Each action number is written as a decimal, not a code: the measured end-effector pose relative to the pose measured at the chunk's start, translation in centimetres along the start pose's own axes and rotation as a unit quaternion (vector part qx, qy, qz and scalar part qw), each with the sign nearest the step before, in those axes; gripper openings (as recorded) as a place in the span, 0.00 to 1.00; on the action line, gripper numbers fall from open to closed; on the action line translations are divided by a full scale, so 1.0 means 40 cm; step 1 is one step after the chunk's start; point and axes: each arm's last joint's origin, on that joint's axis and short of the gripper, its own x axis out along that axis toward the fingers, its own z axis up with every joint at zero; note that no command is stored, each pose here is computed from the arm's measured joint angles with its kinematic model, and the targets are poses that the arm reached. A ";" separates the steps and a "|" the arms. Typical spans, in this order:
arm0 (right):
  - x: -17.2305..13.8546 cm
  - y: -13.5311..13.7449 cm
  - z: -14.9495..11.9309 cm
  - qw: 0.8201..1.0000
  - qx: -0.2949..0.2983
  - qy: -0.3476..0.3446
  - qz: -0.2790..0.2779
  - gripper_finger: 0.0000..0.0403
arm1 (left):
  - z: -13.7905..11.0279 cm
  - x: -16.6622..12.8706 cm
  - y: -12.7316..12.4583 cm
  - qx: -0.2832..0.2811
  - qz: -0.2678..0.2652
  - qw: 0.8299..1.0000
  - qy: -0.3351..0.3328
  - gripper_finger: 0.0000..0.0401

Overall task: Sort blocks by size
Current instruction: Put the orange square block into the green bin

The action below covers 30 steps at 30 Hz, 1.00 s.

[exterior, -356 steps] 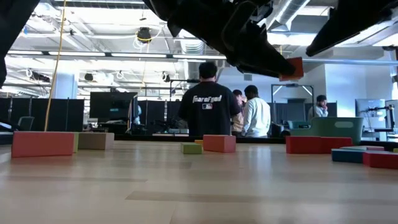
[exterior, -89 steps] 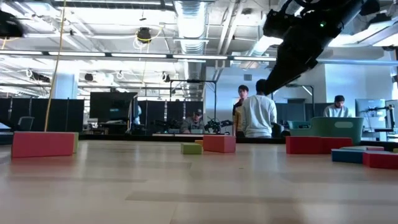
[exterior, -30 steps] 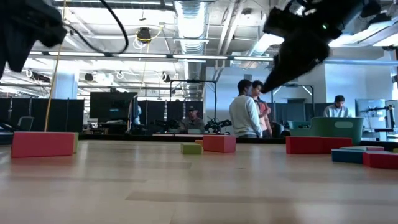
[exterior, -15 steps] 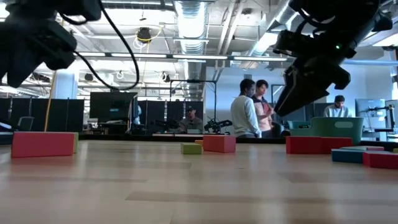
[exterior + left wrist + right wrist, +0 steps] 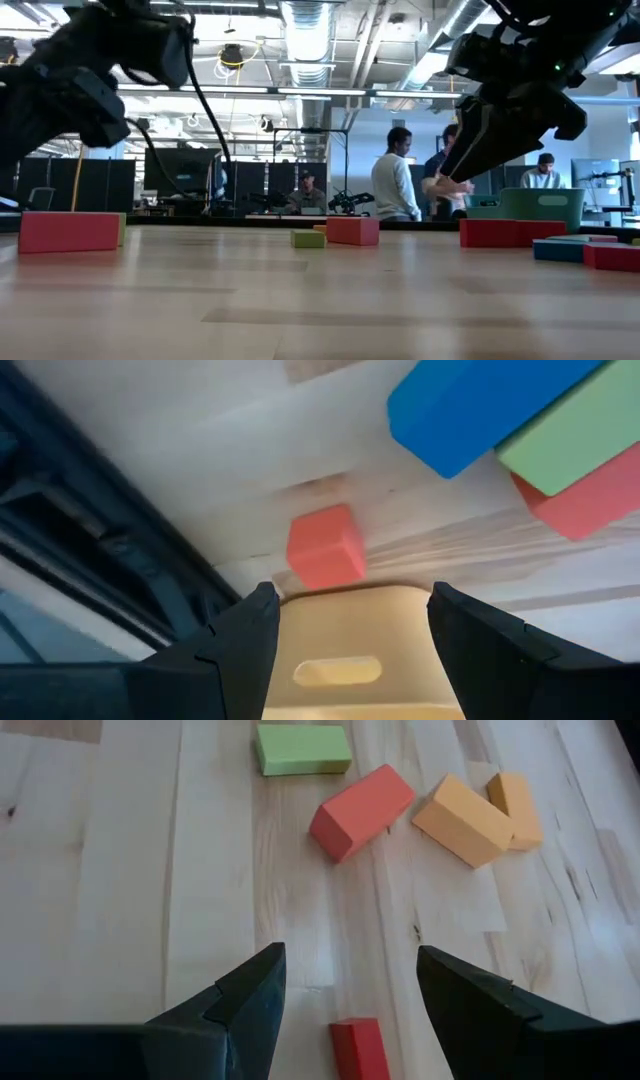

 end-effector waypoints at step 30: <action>0.000 0.000 0.002 1.000 -0.017 -0.004 0.000 0.63 | 0.002 0.177 0.057 -0.037 -0.094 0.994 0.035 0.51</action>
